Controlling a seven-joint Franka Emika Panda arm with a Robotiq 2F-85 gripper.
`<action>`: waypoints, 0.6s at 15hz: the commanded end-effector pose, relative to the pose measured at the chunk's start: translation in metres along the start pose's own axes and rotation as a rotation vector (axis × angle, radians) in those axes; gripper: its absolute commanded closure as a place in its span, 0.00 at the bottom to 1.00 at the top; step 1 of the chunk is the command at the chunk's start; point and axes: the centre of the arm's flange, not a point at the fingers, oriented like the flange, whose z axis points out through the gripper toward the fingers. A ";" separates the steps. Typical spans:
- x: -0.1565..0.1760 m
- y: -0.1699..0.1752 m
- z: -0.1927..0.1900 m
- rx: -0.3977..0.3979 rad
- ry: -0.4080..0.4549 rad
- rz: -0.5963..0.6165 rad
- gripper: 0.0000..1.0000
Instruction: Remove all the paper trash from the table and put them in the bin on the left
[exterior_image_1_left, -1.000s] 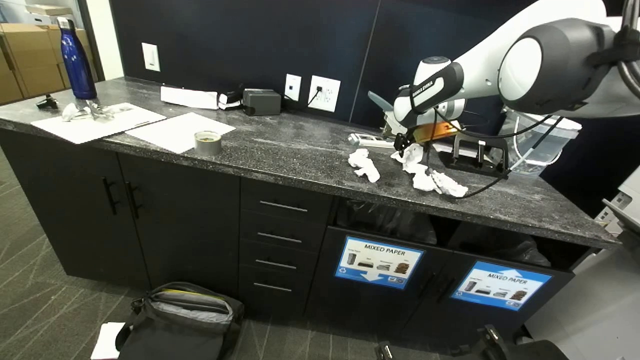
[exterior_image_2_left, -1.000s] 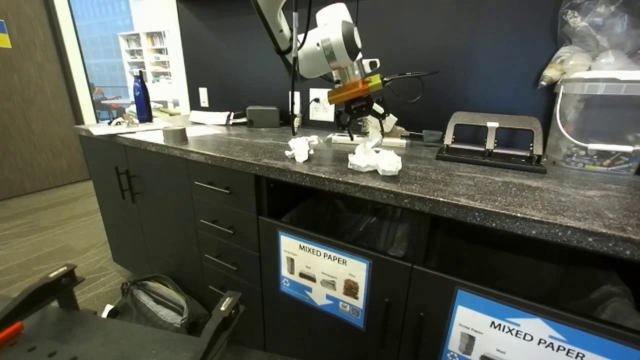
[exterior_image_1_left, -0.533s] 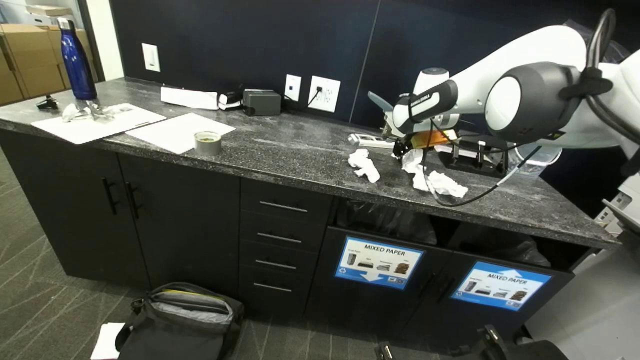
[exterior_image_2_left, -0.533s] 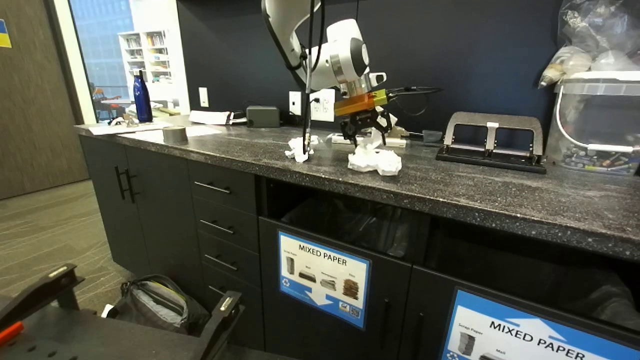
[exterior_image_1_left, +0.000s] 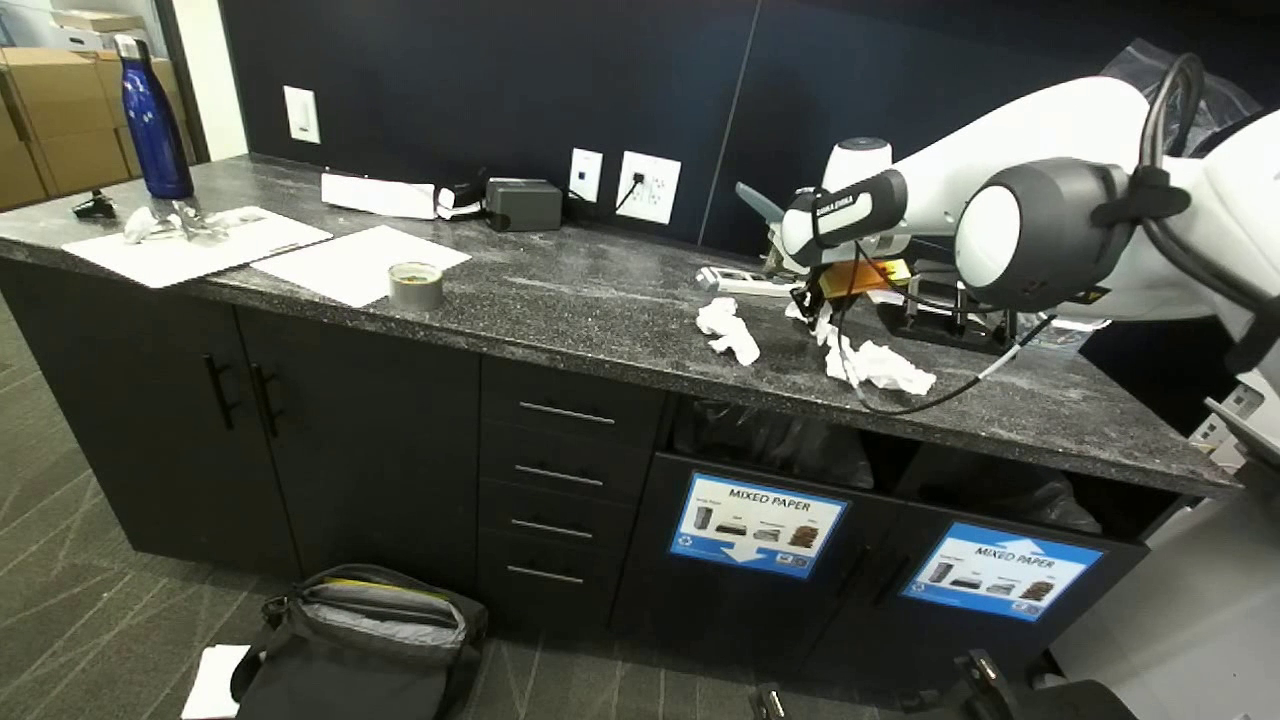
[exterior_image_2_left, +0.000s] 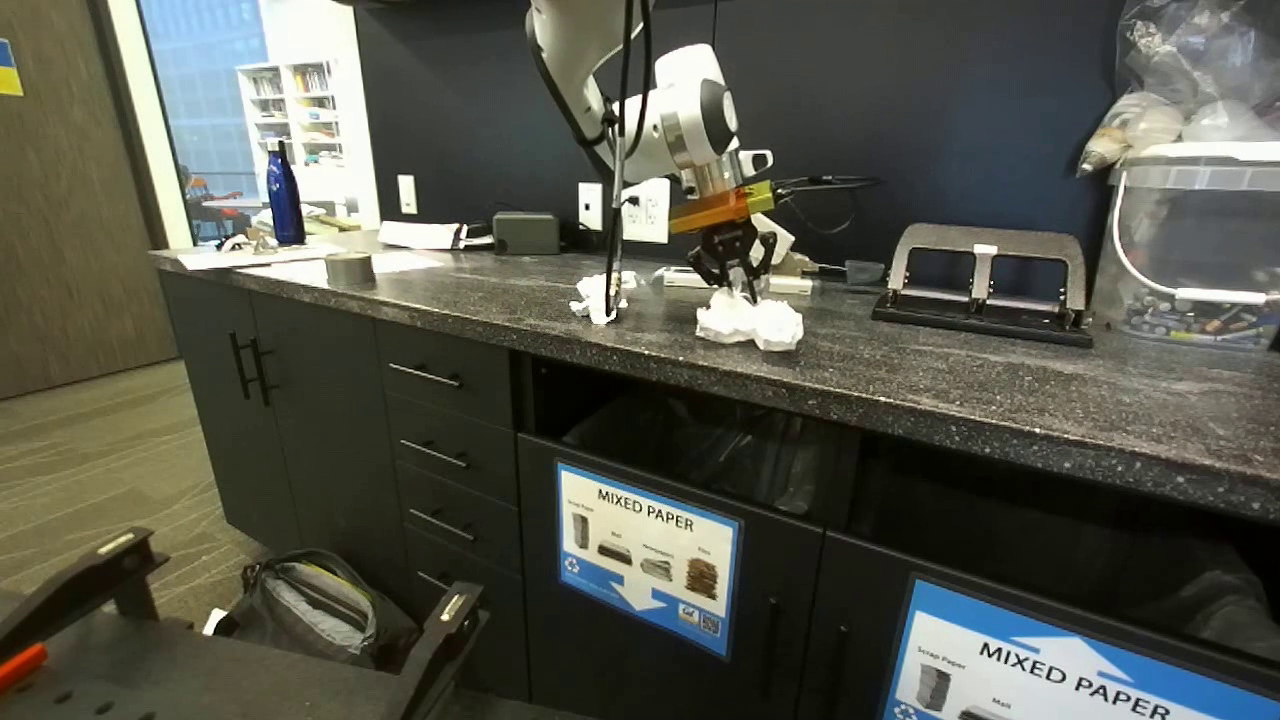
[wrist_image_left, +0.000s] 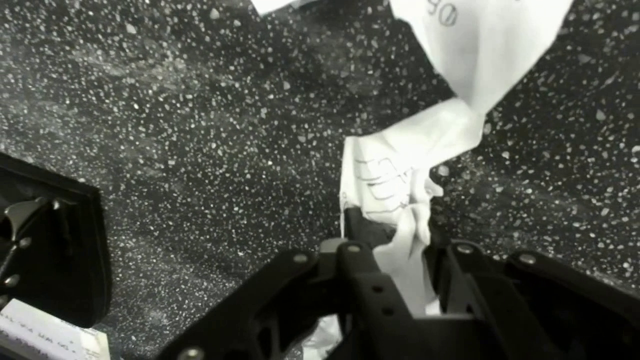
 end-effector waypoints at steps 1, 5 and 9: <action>0.020 0.002 -0.007 0.009 0.002 -0.005 0.91; 0.008 -0.011 -0.034 0.015 -0.030 -0.043 0.91; -0.018 -0.042 -0.069 0.059 -0.039 -0.122 0.88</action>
